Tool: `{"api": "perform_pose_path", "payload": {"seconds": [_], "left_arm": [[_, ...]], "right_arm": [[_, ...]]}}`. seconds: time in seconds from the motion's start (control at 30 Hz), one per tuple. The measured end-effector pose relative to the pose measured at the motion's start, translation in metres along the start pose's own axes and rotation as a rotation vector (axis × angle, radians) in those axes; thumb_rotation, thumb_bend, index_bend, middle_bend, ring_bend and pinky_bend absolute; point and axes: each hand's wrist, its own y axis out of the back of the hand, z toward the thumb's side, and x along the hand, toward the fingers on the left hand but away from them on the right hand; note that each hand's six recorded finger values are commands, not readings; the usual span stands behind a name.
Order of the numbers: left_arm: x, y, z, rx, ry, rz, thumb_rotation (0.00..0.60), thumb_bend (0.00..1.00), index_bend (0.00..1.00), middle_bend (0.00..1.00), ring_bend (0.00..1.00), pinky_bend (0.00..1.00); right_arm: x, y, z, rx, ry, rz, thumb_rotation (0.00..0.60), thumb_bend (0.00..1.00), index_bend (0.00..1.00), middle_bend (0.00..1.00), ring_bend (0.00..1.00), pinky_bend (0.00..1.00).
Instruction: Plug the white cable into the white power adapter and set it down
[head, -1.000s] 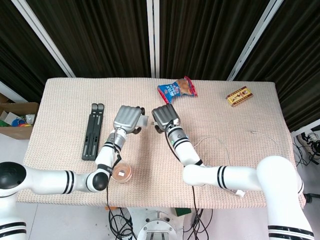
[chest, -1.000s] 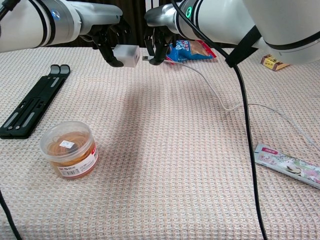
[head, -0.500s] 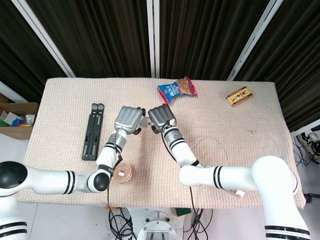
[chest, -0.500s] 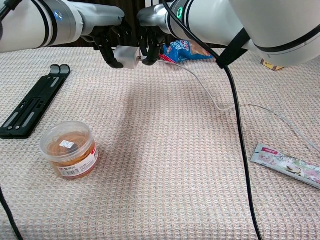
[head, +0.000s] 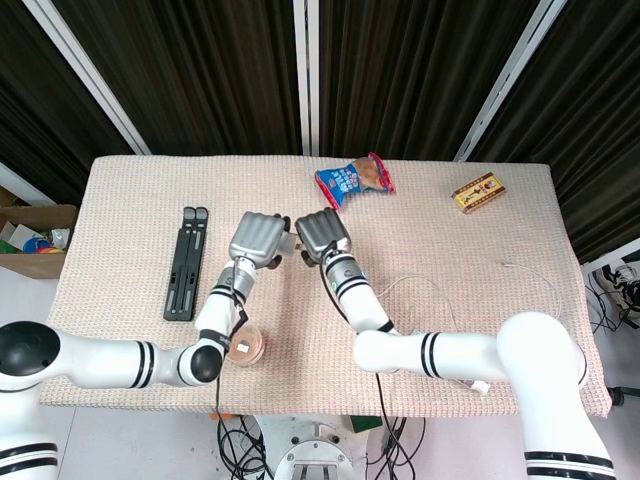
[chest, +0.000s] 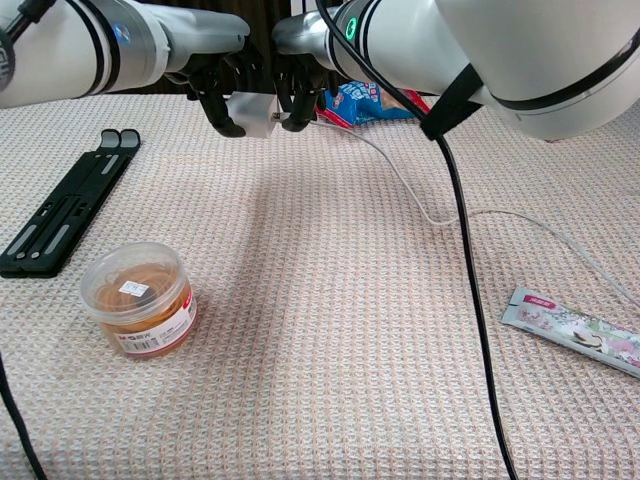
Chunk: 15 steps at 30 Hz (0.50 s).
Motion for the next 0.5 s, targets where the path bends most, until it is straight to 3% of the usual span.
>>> {"api": "perform_pose_path", "payload": {"seconds": [0.27,0.5], "left_arm": [[0.0016,-0.0009,0.0005,0.004,0.008,-0.004,0.588,0.29,0.5,0.47,0.78,1.0],[0.0023,-0.0028,0.0019,0.01,0.011,-0.008,0.59,0.29,0.5,0.47,0.78,1.0]], "right_arm": [[-0.0035,-0.0017,0.0039,-0.011,-0.003,0.002,0.6,1.0,0.62,0.64,0.44,0.37],[-0.0047,-0.002,0.0078,-0.023,0.003,-0.001,0.6,0.88,0.62,0.63,0.44,0.37]]}}
